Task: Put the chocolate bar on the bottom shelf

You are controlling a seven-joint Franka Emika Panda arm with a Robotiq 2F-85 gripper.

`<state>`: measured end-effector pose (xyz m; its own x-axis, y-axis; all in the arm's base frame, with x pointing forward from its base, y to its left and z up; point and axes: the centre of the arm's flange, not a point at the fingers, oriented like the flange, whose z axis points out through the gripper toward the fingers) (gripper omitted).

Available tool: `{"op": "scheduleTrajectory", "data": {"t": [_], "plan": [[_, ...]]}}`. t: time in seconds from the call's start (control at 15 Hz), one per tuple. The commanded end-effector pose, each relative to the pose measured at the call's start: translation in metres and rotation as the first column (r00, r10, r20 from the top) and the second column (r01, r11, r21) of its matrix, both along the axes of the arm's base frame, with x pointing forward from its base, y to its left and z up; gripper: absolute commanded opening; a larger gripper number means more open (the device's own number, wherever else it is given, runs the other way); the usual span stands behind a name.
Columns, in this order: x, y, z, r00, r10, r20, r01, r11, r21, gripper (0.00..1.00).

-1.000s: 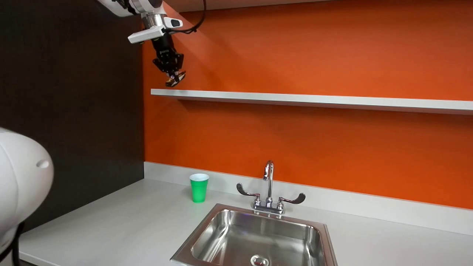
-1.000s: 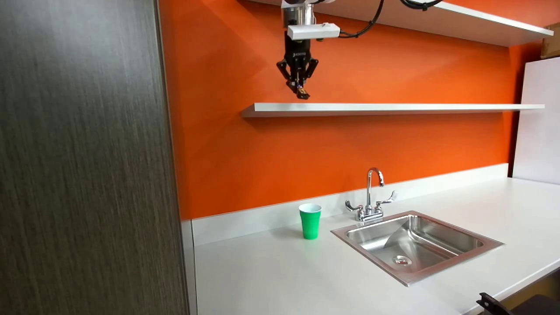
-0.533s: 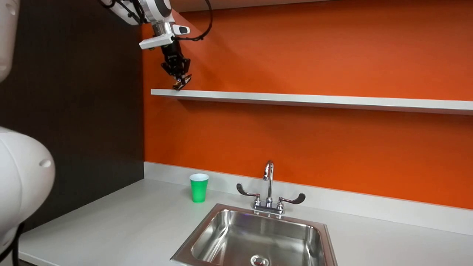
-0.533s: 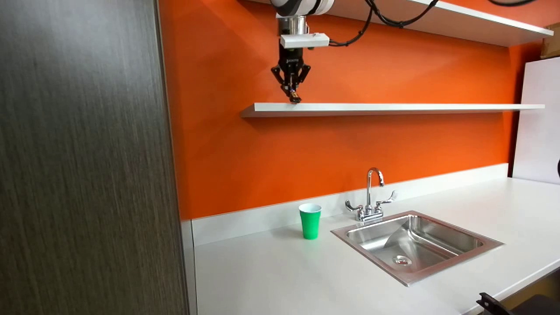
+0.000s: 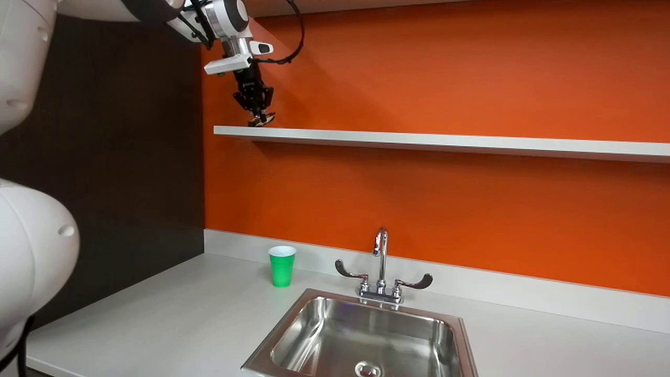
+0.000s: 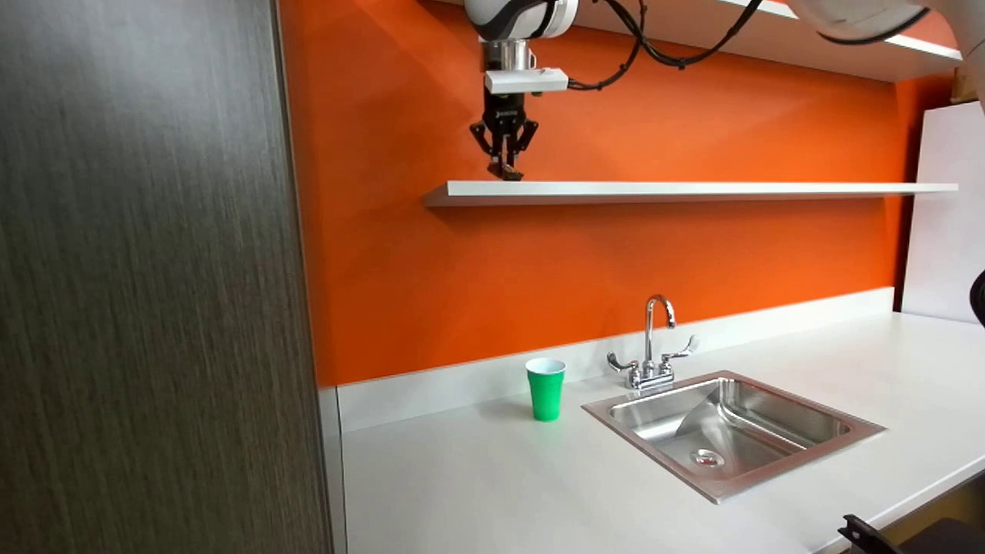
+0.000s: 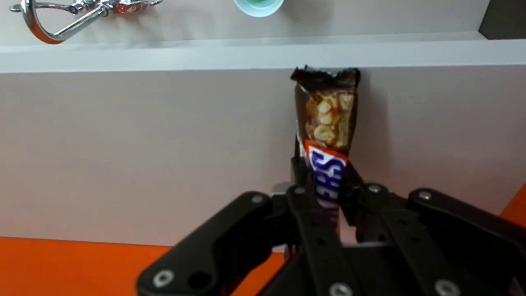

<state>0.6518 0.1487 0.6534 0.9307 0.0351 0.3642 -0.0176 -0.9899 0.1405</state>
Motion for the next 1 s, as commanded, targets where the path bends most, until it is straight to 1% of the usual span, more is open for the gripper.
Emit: {"op": "scheduleTrajectory", "data": {"t": [0.0, 0.33, 0.4, 0.6, 0.93], "plan": [[0.01, 0.001, 0.009, 1.0, -0.005, -0.01, 0.005, 1.0, -0.019, 0.54], [-0.013, -0.006, 0.008, 1.0, -0.007, -0.015, 0.007, 1.0, 0.003, 0.93], [-0.02, -0.008, 0.009, 1.0, -0.006, -0.011, 0.006, 1.0, 0.01, 0.99], [-0.042, -0.012, 0.014, 1.0, -0.005, -0.013, 0.005, 1.0, 0.016, 1.0], [-0.09, -0.016, 0.01, 0.998, 0.008, -0.056, -0.006, 0.999, 0.033, 1.0]]}}
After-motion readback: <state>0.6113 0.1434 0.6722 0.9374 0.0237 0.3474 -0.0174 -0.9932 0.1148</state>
